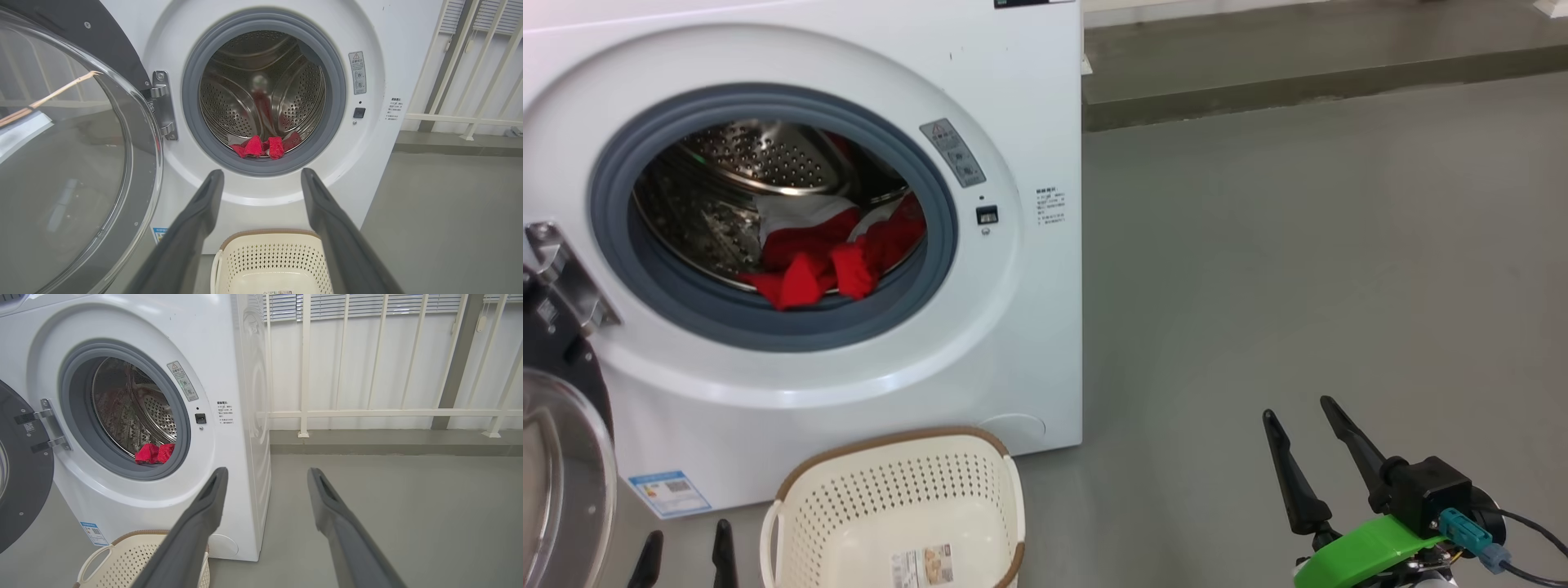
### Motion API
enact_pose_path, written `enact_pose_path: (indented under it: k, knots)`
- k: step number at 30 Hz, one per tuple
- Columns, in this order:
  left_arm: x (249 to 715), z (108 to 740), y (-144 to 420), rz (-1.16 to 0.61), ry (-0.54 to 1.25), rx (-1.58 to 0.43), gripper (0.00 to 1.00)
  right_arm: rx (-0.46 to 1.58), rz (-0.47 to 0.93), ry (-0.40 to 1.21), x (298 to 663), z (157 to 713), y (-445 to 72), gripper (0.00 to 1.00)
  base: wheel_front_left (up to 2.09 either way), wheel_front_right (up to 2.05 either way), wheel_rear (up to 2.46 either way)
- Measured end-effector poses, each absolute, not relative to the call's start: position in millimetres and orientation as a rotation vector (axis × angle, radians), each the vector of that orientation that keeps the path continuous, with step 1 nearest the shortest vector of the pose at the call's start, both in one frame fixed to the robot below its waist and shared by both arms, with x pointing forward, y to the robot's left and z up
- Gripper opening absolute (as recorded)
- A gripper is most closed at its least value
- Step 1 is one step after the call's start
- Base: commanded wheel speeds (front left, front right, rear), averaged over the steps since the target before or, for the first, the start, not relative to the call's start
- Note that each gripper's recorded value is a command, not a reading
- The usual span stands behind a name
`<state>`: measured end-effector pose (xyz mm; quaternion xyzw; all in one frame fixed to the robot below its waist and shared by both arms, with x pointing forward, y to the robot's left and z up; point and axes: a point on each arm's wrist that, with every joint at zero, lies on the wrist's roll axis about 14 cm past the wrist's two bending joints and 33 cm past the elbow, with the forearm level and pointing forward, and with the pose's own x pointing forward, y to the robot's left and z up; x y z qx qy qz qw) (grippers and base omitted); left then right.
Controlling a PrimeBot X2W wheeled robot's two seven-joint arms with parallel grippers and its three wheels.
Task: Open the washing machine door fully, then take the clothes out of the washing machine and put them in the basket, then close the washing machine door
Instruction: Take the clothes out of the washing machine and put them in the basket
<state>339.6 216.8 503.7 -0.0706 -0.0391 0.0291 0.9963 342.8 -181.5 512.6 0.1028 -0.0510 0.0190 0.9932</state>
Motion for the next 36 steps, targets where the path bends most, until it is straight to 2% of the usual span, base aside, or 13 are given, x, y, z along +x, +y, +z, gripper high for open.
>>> enact_pose_path:
  k: [13,36]
  knots:
    - [341.7,507.1,219.5,0.073,-0.091,-0.158,1.0,0.206,0.042,-0.088,344.8,508.4,-179.8,1.0,1.38,-1.38,0.0]
    - [342.4,502.6,222.1,0.077,-0.08,-0.17,1.0,0.205,0.048,-0.091,344.8,509.6,-178.1,1.0,0.05,-0.05,0.0]
